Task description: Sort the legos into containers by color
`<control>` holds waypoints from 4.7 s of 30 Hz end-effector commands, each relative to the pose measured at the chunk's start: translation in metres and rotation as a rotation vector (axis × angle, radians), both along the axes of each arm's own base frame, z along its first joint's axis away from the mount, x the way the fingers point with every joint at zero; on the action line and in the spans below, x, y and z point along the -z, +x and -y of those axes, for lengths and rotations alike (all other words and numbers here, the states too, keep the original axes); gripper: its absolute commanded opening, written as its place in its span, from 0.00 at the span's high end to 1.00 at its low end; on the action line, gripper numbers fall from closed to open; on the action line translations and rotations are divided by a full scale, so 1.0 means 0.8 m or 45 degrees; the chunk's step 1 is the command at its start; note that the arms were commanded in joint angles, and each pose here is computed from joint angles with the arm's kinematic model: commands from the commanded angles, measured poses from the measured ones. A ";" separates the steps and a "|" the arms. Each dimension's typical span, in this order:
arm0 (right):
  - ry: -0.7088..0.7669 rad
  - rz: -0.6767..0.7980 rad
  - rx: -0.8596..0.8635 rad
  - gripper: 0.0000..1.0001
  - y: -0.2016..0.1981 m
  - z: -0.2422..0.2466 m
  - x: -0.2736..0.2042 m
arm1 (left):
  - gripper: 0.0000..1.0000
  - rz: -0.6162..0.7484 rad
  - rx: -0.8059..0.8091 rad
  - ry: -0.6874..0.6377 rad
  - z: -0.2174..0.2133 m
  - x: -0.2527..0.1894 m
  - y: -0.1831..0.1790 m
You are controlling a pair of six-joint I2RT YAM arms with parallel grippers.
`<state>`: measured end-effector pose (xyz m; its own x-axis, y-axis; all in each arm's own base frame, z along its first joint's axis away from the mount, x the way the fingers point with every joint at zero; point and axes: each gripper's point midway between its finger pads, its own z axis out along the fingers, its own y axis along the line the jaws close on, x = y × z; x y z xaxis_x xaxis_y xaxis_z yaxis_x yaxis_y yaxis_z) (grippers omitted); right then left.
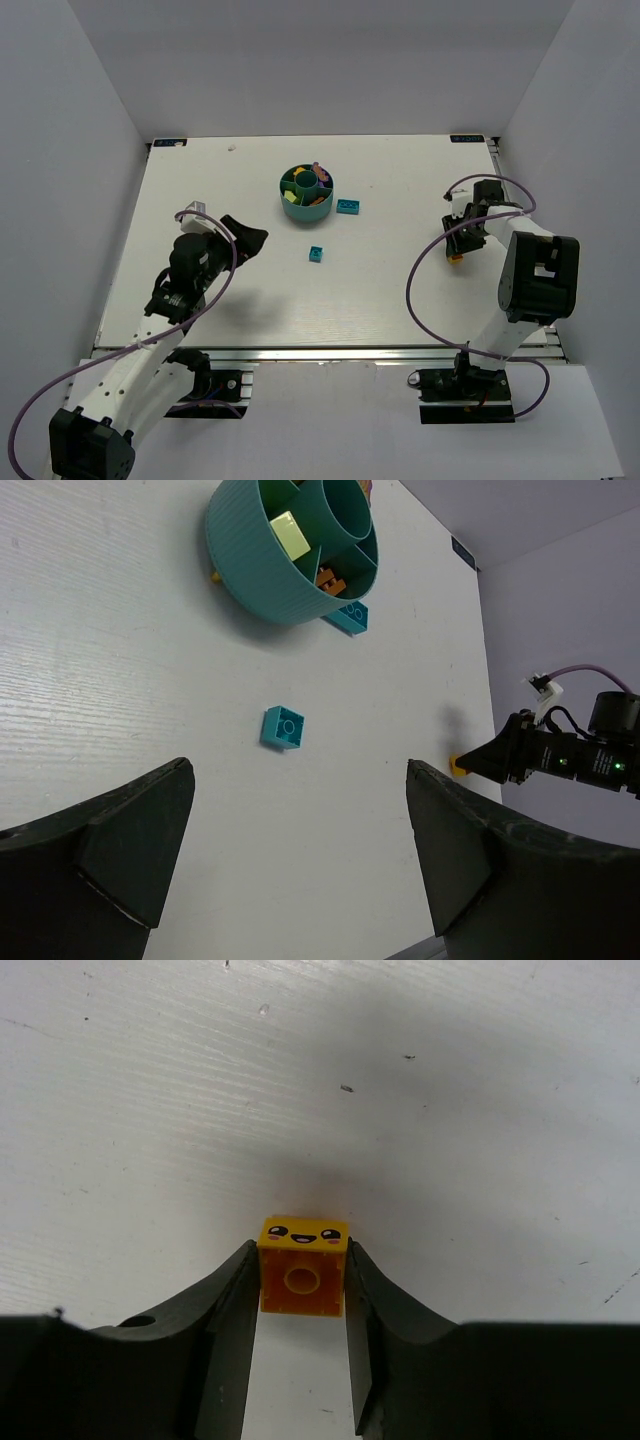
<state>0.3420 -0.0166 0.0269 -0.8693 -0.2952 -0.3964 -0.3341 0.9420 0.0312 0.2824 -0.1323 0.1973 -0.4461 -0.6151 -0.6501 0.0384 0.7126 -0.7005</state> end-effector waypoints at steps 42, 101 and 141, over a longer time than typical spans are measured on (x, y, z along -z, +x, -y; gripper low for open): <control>0.660 1.120 -0.824 1.00 0.237 -0.569 -0.261 | 0.05 0.057 -0.134 0.050 -0.029 -0.007 -0.005; 0.649 1.138 -0.928 0.44 0.205 -0.561 -0.279 | 0.18 0.097 0.054 0.008 0.008 -0.017 0.005; 0.683 0.751 -0.601 0.31 -0.005 -0.156 -0.231 | 0.20 -0.351 0.267 0.832 0.168 0.142 0.071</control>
